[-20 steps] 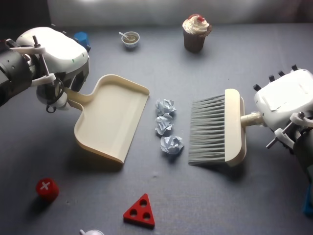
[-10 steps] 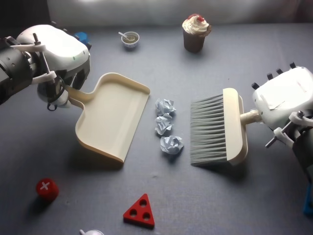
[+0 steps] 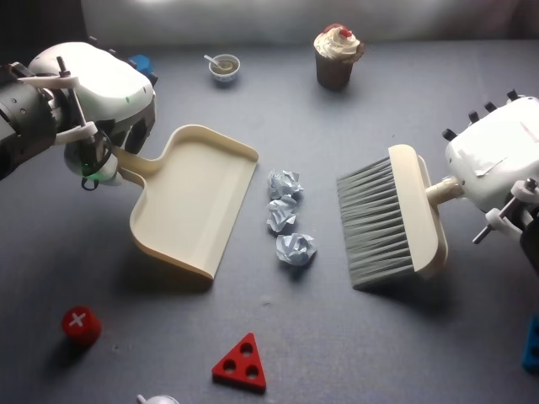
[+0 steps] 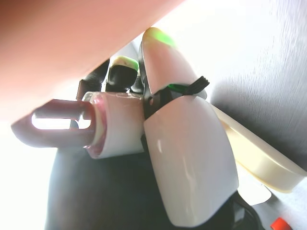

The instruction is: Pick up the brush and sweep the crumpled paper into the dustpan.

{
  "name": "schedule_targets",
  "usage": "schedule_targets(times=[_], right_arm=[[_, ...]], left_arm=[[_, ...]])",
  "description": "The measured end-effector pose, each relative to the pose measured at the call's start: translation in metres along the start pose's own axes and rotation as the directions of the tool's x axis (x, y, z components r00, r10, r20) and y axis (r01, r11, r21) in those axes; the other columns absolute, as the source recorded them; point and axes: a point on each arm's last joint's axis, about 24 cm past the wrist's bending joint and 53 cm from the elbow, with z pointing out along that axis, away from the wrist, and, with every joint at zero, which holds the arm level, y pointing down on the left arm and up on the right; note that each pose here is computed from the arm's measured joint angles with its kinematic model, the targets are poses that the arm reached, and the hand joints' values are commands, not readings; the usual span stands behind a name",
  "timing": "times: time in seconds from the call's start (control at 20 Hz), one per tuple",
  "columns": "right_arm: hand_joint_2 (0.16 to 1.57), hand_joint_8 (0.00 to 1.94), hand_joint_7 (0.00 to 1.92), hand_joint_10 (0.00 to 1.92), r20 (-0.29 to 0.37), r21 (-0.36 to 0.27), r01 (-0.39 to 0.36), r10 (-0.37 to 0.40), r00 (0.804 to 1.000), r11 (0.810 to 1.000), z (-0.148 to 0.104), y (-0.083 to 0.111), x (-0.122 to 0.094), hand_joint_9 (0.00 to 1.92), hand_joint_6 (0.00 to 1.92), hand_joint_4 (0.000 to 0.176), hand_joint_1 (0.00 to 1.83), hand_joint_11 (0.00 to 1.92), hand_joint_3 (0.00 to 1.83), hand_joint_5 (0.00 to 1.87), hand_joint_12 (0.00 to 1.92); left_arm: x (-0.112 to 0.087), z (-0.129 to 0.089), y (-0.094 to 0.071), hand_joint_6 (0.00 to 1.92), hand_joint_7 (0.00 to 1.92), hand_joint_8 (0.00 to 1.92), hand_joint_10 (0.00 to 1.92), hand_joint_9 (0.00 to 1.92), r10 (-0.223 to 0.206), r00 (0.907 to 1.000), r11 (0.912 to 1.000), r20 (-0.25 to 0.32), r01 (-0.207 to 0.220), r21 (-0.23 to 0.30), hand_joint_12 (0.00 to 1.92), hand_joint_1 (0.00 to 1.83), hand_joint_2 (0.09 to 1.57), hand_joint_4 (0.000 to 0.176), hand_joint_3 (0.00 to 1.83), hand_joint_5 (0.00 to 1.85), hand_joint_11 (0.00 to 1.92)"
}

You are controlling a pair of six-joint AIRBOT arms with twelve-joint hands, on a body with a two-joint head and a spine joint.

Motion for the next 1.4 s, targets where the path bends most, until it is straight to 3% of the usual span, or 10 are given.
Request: schedule_targets(times=[0.55,0.7,0.75,1.0,1.15,1.25,1.3,1.35,1.4], right_arm=[[1.2,1.94,0.74,1.92,-0.002,0.003,-0.006,0.006,1.0,1.0,-0.002,0.002,-0.003,0.72,1.92,0.176,1.62,0.79,0.0,0.86,1.92],[1.2,1.94,0.71,1.92,-0.007,-0.004,-0.009,0.009,1.0,1.0,-0.004,0.005,-0.003,0.69,1.92,0.175,1.61,0.75,0.0,0.85,1.92],[1.21,1.94,0.72,1.92,-0.002,-0.007,-0.007,0.007,1.0,1.0,-0.005,0.007,-0.004,0.7,1.92,0.175,1.61,0.75,0.0,0.85,1.92],[1.22,1.94,0.7,1.92,0.012,0.005,-0.02,0.02,1.0,1.0,-0.003,0.006,-0.012,0.68,1.92,0.163,1.6,0.72,0.0,0.84,1.92],[1.21,1.94,0.76,1.92,-0.047,-0.018,-0.034,0.034,0.998,0.999,-0.003,0.011,0.001,0.74,1.92,0.162,1.58,0.73,0.0,0.87,1.92],[1.2,1.94,0.76,1.92,-0.048,-0.01,-0.035,0.034,0.998,0.999,-0.005,0.01,0.003,0.74,1.92,0.16,1.6,0.76,0.0,0.88,1.92],[1.19,1.94,0.77,1.92,-0.044,-0.014,-0.03,0.029,0.999,0.999,-0.005,0.01,0.002,0.74,1.92,0.114,1.6,0.75,0.0,0.89,1.92],[1.2,1.94,0.76,1.92,-0.059,-0.025,-0.015,0.013,0.998,1.0,-0.005,0.011,0.005,0.73,1.92,0.106,1.58,0.74,0.0,0.88,1.92],[1.19,1.94,0.76,1.92,-0.08,-0.03,-0.015,0.012,0.997,0.999,-0.006,0.012,0.011,0.71,1.92,0.116,1.59,0.74,0.0,0.87,1.92]], left_arm=[[0.0,0.0,0.0,1.01,1.14,0.58,0.0,1.13,0.0,1.0,1.0,0.0,0.0,0.0,0.65,1.25,1.07,0.0,0.0,1.05,0.81],[0.0,0.0,0.0,0.97,1.22,0.44,0.0,1.16,0.0,1.0,1.0,0.0,0.0,0.0,0.67,1.26,1.05,0.0,0.0,1.07,0.84],[0.0,0.0,0.0,1.0,1.17,0.51,0.0,1.14,0.0,1.0,1.0,0.0,0.0,0.0,0.65,1.26,1.06,0.0,0.0,1.06,0.83],[0.0,0.0,0.0,1.0,1.19,0.49,0.0,1.13,0.0,1.0,1.0,-0.001,0.0,0.0,0.67,1.26,1.06,0.0,0.0,1.05,0.8],[0.0,0.0,0.0,0.99,1.19,0.49,0.0,1.14,0.0,1.0,1.0,-0.001,0.0,0.001,0.68,1.26,1.06,0.0,0.0,1.05,0.82],[0.0,0.0,0.0,0.98,1.17,0.54,0.0,1.15,0.0,1.0,1.0,-0.001,0.0,0.0,0.64,1.26,1.06,0.0,0.0,1.06,0.84],[0.0,0.0,0.0,0.99,1.17,0.53,0.01,1.15,0.0,1.0,1.0,-0.001,0.0,0.001,0.65,1.25,1.06,0.0,0.0,1.05,0.85],[0.001,0.0,-0.001,0.99,1.16,0.54,0.0,1.14,-0.001,1.0,1.0,-0.002,0.001,0.002,0.64,1.26,1.06,0.0,0.0,1.06,0.83],[0.001,0.0,-0.001,1.01,1.17,0.53,0.01,1.15,-0.001,1.0,1.0,-0.002,0.001,0.002,0.64,1.25,1.06,0.0,0.0,1.04,0.84]])
